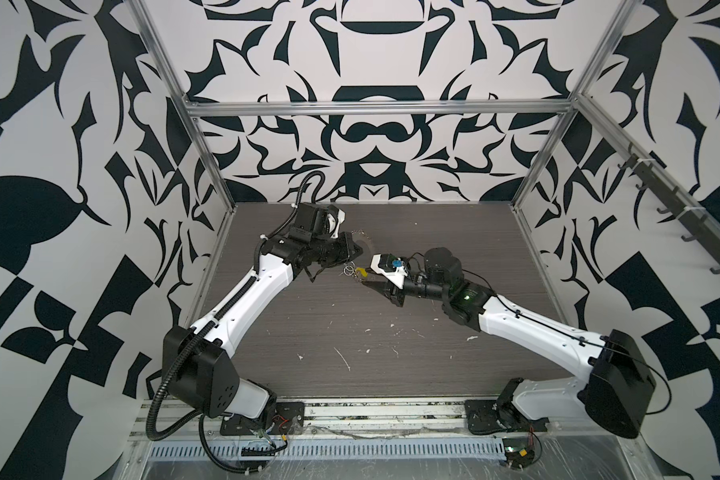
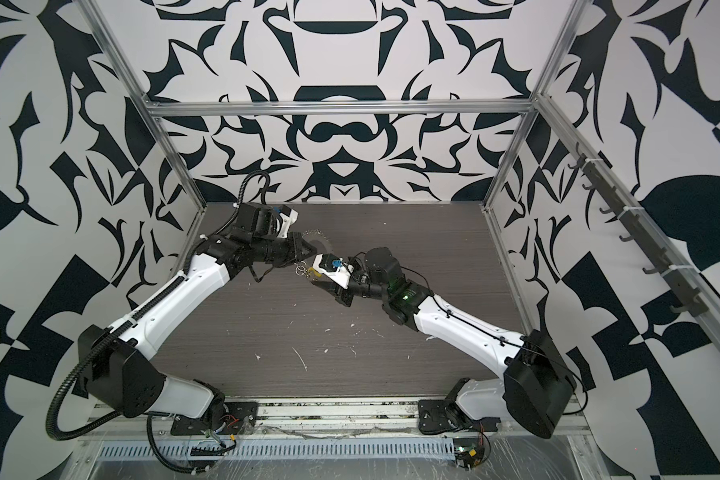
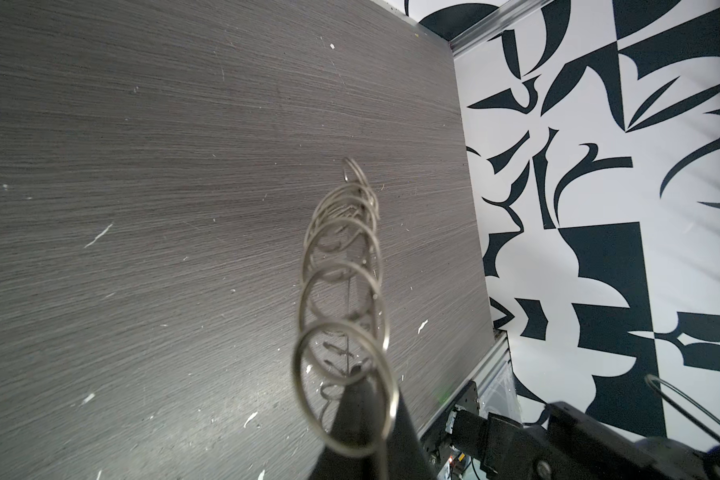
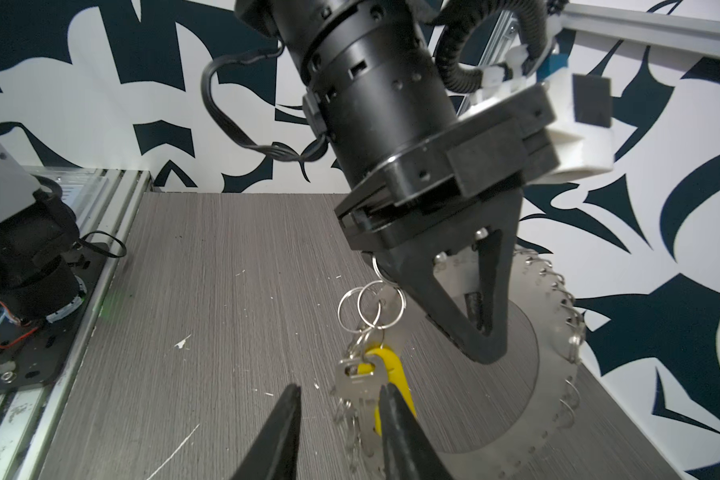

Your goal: Remove the keys from the keyring

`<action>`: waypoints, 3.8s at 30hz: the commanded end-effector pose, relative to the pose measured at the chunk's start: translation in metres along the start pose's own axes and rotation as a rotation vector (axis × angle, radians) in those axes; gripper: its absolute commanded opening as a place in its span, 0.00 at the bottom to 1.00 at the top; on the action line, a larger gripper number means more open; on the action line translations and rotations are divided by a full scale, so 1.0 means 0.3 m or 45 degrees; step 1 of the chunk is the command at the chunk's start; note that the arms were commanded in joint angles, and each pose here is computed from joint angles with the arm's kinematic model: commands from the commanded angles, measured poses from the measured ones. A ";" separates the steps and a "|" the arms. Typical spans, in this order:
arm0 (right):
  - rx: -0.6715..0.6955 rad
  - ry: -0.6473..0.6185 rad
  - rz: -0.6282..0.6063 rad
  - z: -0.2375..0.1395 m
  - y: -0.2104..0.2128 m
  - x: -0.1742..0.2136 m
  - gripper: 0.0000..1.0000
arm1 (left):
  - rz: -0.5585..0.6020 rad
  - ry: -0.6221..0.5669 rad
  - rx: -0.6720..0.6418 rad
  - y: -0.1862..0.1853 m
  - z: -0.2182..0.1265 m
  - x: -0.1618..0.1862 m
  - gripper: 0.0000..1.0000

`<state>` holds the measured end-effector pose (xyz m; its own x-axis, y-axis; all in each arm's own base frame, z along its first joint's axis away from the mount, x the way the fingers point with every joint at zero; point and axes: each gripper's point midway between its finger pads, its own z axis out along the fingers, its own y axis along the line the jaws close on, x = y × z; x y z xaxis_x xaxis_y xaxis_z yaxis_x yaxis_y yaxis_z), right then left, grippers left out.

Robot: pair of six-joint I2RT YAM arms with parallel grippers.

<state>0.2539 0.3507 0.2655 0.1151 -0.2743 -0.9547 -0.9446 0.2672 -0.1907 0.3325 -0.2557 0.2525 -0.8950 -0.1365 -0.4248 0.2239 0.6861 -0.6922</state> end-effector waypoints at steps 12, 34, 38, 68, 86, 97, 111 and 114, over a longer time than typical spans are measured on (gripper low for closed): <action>0.022 -0.123 -0.017 0.045 -0.048 -0.117 0.26 | -0.005 -0.008 0.001 -0.004 -0.014 0.002 0.00; -0.005 -0.032 0.002 0.089 -0.054 -0.068 0.17 | -0.006 -0.008 -0.004 0.005 -0.018 0.014 0.00; 0.001 -0.002 -0.013 0.091 -0.057 -0.055 0.09 | -0.006 -0.001 -0.012 0.009 -0.016 0.019 0.00; 0.068 0.016 -0.154 0.021 -0.089 -0.115 0.00 | 0.324 -0.210 -0.004 -0.035 -0.176 0.001 0.47; 0.026 -0.066 0.082 -0.009 -0.102 -0.139 0.00 | 1.104 -0.401 0.436 -0.156 -0.282 0.222 0.26; 0.011 -0.124 0.099 -0.060 -0.073 -0.176 0.00 | 1.211 -0.388 0.526 -0.125 -0.221 0.283 0.08; -0.002 -0.191 0.089 -0.071 -0.075 -0.217 0.00 | 1.295 -0.420 0.471 -0.118 -0.201 0.254 0.04; -0.002 -0.200 0.091 -0.077 -0.075 -0.225 0.00 | 1.291 -0.411 0.499 -0.130 -0.204 0.257 0.04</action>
<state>0.2655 0.3427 0.3062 0.0173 -0.1909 -0.9815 -0.9540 0.2906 -0.0733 0.2337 -0.2472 0.2697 -0.1578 0.1520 -0.9757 0.9334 0.3453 -0.0971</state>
